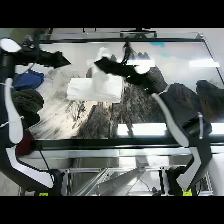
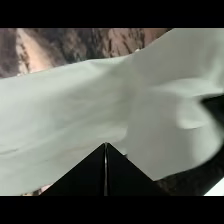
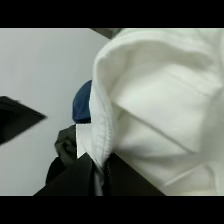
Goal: Fold the shirts.
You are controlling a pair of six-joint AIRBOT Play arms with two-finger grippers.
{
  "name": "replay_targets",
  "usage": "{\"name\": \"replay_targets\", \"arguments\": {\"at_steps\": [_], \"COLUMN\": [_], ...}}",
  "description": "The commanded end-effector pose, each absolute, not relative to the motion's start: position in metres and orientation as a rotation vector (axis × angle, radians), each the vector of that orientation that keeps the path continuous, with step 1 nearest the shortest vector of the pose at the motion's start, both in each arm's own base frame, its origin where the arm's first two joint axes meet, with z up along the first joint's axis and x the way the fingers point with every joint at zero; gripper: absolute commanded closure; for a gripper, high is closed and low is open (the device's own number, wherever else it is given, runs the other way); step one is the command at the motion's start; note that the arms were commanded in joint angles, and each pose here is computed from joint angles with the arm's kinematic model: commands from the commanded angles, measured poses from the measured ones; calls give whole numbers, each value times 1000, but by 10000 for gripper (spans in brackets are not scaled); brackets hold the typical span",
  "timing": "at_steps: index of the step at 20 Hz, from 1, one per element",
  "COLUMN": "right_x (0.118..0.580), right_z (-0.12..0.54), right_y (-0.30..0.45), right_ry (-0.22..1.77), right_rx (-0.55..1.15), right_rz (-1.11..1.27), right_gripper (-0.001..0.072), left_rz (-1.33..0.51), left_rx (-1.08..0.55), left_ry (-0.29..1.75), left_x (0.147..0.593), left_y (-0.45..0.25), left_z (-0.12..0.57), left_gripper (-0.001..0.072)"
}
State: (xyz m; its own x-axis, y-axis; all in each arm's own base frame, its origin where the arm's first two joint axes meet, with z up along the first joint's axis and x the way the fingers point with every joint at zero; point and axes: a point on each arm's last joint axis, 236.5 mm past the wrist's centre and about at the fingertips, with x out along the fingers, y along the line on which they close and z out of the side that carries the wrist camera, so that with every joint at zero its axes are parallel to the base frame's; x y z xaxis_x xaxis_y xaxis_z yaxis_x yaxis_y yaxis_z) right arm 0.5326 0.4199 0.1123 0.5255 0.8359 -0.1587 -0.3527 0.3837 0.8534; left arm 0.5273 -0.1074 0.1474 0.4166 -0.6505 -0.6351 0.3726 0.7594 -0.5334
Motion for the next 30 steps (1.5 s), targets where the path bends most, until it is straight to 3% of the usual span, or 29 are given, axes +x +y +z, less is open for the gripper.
{"name": "replay_targets", "arguments": {"at_steps": [1,2,3,4,7,10,12,17,20,21,30], "right_x": [522,512,505,496,489,505,516,540,547,546,518], "right_z": [17,-1,-11,-9,30,77,89,60,13,-5,-98], "right_y": [483,500,517,535,553,517,470,300,226,217,304], "right_ry": [629,646,662,676,601,520,596,970,1151,1195,1370], "right_rx": [801,780,776,782,705,603,557,484,512,511,680], "right_rz": [581,582,614,690,897,1022,1062,844,640,599,681], "right_gripper": [676,441,67,5,5,11,295,285,70,57,61], "left_rz": [-705,-702,-700,-697,-697,-692,-698,-712,-711,-711,-710], "left_rx": [-402,-409,-417,-419,-442,-460,-456,-438,-438,-439,-437], "left_ry": [862,863,866,874,906,926,932,927,925,925,926], "left_x": [510,510,510,510,508,507,505,502,503,503,503], "left_y": [-74,-71,-70,-69,-70,-70,-70,-72,-71,-71,-71], "left_z": [191,191,189,185,170,161,161,169,169,169,169], "left_gripper": [691,691,691,691,691,691,691,691,691,691,691]}}
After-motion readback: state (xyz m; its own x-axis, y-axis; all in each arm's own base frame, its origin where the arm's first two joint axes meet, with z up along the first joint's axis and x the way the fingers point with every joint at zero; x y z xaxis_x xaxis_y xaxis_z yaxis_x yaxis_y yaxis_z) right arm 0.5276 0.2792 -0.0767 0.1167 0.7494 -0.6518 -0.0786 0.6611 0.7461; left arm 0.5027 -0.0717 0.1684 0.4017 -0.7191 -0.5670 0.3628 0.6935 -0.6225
